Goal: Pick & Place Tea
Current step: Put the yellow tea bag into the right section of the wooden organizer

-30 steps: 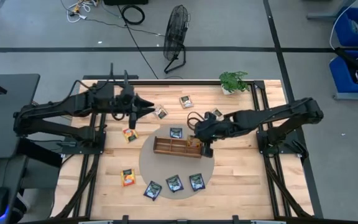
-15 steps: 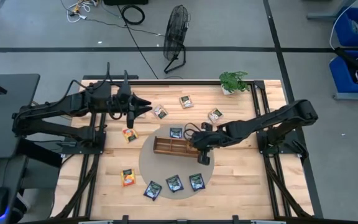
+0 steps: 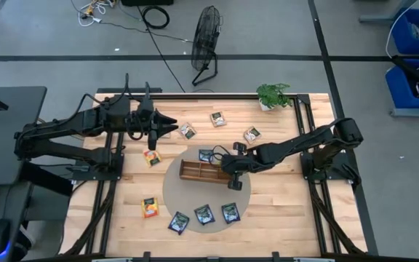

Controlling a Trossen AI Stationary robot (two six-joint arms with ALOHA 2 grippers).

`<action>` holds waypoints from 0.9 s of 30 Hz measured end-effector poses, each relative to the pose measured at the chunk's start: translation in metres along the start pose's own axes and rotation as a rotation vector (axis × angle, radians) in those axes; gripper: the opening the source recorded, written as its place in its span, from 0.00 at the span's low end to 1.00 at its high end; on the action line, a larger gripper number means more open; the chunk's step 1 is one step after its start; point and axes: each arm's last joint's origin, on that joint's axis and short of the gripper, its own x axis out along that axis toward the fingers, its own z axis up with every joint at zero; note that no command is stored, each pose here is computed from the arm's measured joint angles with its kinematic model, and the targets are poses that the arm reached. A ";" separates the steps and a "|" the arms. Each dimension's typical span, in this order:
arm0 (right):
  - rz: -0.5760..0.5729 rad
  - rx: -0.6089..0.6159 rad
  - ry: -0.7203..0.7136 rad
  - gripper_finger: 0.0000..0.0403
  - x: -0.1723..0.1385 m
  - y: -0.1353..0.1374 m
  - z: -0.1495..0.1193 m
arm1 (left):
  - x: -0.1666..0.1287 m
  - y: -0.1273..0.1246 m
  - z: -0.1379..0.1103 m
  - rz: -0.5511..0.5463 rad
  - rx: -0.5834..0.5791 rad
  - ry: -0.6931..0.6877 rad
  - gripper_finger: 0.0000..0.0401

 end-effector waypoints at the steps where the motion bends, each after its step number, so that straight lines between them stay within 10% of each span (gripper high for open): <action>1: -0.019 -0.001 0.001 0.00 0.000 -0.001 0.000 | 0.000 0.000 0.000 0.000 0.000 0.000 0.30; 17: 0.011 0.024 0.021 0.28 -0.001 -0.010 0.001 | 0.000 0.000 -0.001 0.004 0.001 0.012 0.30; 27: 0.055 0.067 -0.175 0.40 -0.059 -0.025 0.012 | -0.002 0.011 -0.032 0.132 0.013 0.326 0.30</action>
